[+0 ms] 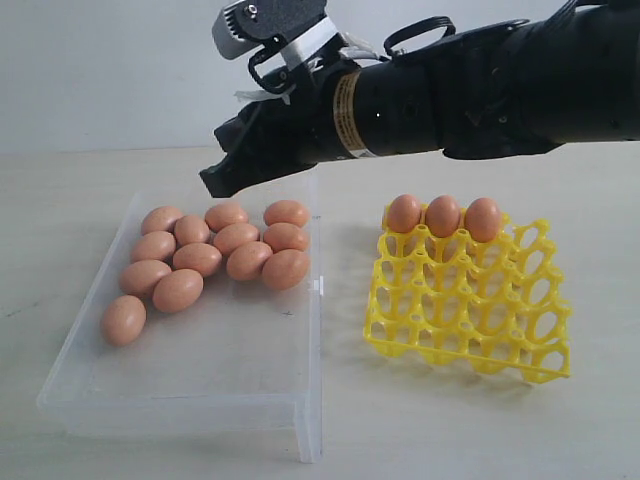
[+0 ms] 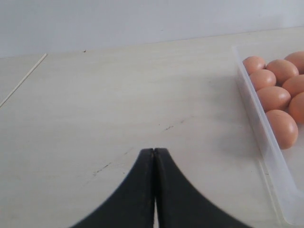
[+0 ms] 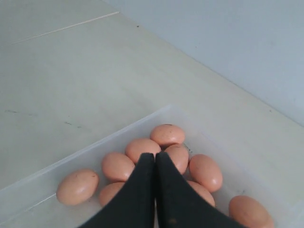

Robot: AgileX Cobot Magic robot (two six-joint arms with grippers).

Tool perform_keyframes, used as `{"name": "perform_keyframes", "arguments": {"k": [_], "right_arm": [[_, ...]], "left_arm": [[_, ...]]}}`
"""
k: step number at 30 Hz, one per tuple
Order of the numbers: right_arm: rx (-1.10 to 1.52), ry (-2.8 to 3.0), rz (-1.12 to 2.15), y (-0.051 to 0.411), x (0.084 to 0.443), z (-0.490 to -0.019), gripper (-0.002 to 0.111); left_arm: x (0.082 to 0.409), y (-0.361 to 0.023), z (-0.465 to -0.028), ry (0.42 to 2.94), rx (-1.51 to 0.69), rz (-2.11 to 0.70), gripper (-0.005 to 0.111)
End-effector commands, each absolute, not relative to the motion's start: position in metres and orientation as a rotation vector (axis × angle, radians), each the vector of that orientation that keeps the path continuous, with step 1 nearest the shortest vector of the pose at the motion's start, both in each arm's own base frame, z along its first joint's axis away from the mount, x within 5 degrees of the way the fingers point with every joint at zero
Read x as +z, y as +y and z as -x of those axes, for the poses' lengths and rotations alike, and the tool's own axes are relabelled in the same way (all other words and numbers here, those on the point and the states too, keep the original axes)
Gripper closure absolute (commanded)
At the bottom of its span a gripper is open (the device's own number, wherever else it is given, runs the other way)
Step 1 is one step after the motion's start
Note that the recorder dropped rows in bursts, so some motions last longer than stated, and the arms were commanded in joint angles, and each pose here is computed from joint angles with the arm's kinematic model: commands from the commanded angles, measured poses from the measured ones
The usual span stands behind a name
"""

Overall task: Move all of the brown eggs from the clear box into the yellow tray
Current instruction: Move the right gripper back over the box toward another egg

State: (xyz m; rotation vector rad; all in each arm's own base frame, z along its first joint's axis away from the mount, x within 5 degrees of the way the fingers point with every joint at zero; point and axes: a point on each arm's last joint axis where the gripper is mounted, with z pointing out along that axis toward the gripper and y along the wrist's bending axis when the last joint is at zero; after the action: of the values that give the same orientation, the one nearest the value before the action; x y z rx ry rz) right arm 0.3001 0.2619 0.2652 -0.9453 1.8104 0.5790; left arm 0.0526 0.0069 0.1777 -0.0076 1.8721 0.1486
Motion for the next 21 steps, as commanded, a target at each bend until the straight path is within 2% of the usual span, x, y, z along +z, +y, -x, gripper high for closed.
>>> {"name": "perform_keyframes", "arguments": {"k": [1, 7, 13, 21], "right_arm": [[0.59, 1.806, 0.873, 0.2592, 0.2762, -0.2996, 0.108], [0.522, 1.772, 0.777, 0.2608, 0.2818, -0.3021, 0.108], [0.345, 1.791, 0.9, 0.2639, 0.2744, -0.2959, 0.108], [0.349, 1.811, 0.885, 0.2621, 0.2763, -0.2947, 0.108]], "left_arm": [[0.1794, 0.0064, -0.0523, 1.862, 0.138, 0.007, 0.107], [0.1794, 0.0064, -0.0523, 1.862, 0.138, 0.007, 0.107], [0.1794, 0.0064, -0.0523, 1.862, 0.138, 0.007, 0.107], [0.1794, 0.0064, -0.0523, 1.862, 0.138, 0.007, 0.107]]}}
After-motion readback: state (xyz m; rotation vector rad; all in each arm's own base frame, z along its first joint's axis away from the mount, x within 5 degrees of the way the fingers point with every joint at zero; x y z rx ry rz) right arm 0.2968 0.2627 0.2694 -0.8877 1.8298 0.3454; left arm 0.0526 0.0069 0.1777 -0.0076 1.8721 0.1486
